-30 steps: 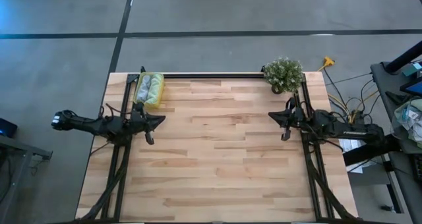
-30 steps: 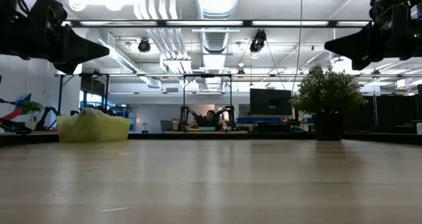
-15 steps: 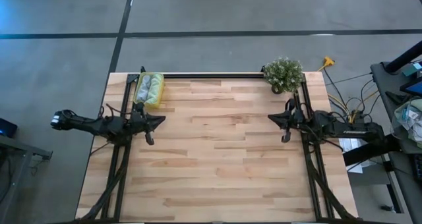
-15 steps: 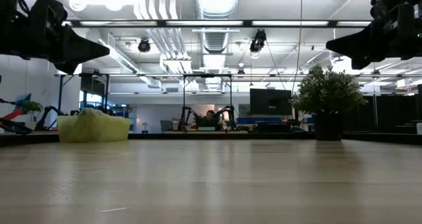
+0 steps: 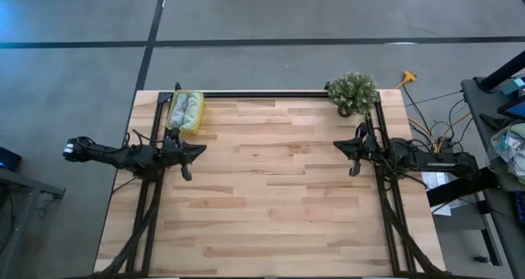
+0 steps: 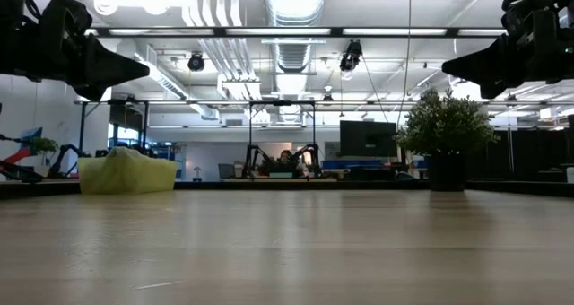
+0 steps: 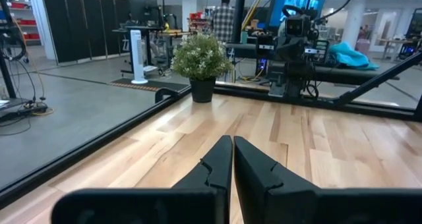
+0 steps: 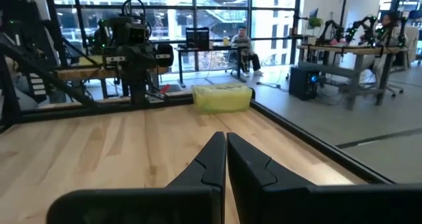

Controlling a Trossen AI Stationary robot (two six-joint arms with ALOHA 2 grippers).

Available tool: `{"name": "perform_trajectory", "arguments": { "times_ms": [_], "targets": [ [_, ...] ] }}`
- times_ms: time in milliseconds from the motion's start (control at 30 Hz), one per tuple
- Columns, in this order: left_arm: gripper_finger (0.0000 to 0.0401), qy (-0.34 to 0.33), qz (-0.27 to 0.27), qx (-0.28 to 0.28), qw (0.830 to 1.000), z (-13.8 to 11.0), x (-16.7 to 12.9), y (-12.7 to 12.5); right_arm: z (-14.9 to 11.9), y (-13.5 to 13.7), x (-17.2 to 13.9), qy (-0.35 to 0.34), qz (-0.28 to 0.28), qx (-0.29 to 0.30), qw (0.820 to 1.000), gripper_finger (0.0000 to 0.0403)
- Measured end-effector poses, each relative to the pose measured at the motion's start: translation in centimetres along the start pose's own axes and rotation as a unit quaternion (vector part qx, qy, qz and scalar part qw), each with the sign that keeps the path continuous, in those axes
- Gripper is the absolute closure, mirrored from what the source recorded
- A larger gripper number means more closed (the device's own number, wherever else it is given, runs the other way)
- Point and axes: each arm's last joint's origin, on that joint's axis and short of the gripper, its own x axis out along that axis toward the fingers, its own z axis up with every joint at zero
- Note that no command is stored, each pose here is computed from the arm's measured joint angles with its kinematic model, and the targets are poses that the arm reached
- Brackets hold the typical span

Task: Roll microfiber towels into tight, uniform cylinder then place into a basket
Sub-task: Return to Home Position

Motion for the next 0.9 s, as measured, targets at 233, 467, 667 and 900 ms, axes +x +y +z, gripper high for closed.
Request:
{"name": "perform_trajectory", "arguments": {
  "times_ms": [233,467,667,900],
  "targets": [
    [0.0401,0.000,0.000,0.000,1.000,0.00,0.00,0.00,0.00,0.00,0.00,0.000,0.001,0.000,1.000,0.0394],
    [0.0401,0.000,0.000,0.000,1.000,0.00,0.00,0.00,-0.01,0.01,0.00,0.000,0.001,0.000,1.000,0.0394],
    [0.0401,0.001,0.000,0.001,1.000,-0.01,0.01,0.00,-0.01,0.01,0.00,0.000,0.001,0.000,1.000,0.0394],
    [0.0401,0.003,0.000,0.002,1.000,-0.06,0.04,-0.02,-0.01,0.01,0.00,0.000,0.001,0.000,1.000,0.0394]
  ]
}}
